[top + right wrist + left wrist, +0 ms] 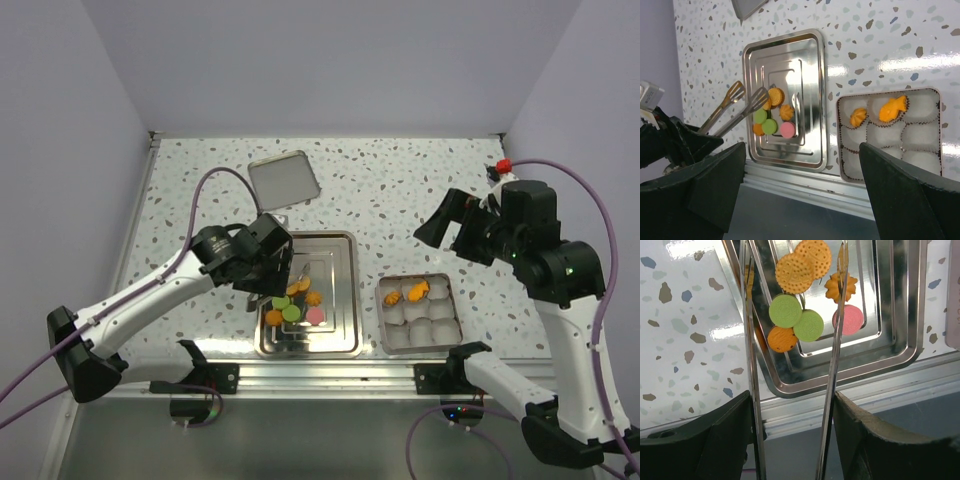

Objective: Pack the cookies

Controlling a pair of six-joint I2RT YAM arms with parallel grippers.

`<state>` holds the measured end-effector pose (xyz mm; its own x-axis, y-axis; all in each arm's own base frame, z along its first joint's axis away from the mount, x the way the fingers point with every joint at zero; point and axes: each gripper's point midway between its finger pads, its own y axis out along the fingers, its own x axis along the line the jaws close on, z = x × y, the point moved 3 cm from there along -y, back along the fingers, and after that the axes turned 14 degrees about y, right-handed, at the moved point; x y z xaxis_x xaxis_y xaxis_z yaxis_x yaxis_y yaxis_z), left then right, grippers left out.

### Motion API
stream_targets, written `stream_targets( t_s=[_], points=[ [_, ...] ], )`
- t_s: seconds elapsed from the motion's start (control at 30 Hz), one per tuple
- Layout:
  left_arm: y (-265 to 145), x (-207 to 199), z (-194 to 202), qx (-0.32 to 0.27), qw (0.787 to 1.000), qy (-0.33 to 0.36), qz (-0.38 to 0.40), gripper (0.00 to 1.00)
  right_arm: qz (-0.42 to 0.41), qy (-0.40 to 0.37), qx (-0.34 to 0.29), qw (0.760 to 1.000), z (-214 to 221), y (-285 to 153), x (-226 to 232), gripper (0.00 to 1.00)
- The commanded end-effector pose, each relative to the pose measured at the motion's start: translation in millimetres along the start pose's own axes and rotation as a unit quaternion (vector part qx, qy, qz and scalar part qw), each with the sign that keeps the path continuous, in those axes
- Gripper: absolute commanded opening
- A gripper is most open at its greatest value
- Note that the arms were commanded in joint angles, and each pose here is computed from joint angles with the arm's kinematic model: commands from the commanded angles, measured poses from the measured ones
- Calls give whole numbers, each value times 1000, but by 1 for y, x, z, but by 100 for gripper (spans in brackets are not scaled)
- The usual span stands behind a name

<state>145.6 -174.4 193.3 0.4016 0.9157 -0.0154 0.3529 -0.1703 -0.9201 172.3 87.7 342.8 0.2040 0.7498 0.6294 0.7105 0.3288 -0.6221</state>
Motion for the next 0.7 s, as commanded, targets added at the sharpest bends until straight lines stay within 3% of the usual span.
stream_targets(
  t_s=[0.0,0.67],
  points=[
    [-10,-3,-9,-18,1000,5,16,67,-14,5,1,1000,0,3,5,99],
    [31,-5,20,29,999,9,21,62,-9,8,2,1000,1,5,2,99]
  ],
)
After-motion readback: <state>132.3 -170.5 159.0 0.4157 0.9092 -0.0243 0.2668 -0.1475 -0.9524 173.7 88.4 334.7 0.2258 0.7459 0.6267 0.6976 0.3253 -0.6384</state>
